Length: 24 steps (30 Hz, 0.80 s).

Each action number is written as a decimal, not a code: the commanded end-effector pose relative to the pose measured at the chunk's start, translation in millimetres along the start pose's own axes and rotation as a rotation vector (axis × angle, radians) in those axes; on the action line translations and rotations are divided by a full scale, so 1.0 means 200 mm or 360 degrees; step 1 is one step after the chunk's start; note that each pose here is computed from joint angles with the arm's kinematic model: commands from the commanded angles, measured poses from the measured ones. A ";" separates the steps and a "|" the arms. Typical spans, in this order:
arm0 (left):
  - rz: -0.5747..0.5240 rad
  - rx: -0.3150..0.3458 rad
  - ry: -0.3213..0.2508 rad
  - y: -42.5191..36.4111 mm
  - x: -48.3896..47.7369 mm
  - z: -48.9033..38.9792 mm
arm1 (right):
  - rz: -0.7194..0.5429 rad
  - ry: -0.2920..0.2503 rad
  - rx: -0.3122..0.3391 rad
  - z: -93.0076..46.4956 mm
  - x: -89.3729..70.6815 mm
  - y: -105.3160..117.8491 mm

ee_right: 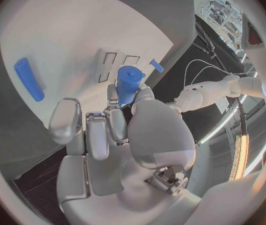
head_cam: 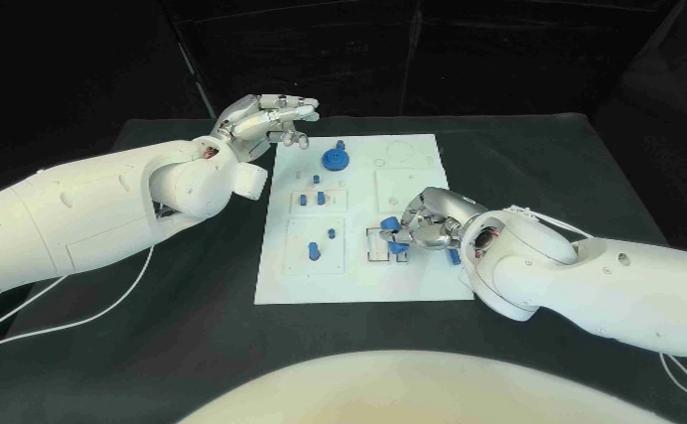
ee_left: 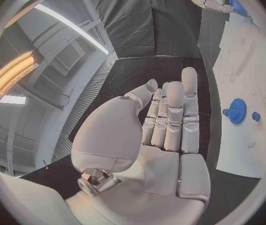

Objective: Assemble the parts on the task board

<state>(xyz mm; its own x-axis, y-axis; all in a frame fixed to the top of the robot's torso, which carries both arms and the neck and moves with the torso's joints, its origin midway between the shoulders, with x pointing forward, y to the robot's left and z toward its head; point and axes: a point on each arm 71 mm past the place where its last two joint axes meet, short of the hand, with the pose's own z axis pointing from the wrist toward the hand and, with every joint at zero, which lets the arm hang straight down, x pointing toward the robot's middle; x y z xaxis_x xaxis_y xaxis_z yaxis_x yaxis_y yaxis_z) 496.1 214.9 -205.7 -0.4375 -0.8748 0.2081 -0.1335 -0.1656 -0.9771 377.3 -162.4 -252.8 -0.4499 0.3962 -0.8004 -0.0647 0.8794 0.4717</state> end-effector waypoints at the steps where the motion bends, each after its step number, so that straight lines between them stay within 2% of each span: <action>1: 0.0006 0.0011 0.0024 -0.008 0.010 0.001 | 0.0008 0.0040 0.0006 0.01 0.01 0.01; 16: 0.0036 0.0015 0.0051 -0.008 0.023 0.005 | -0.0032 0.0095 0.0004 0.05 0.04 0.04; 24: 0.0037 0.0014 0.0052 -0.008 0.023 0.004 | -0.0041 0.0084 0.0009 0.07 0.04 0.03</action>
<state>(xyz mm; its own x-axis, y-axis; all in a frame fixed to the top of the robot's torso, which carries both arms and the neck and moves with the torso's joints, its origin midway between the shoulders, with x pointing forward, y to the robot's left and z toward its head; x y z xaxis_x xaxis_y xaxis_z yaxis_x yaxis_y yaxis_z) 495.3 212.4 -205.0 -0.4539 -0.8709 0.1885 -0.1222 -0.1487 -0.9813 384.7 -150.7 -261.7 -0.4924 0.3679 -0.7888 -0.0644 0.8884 0.4545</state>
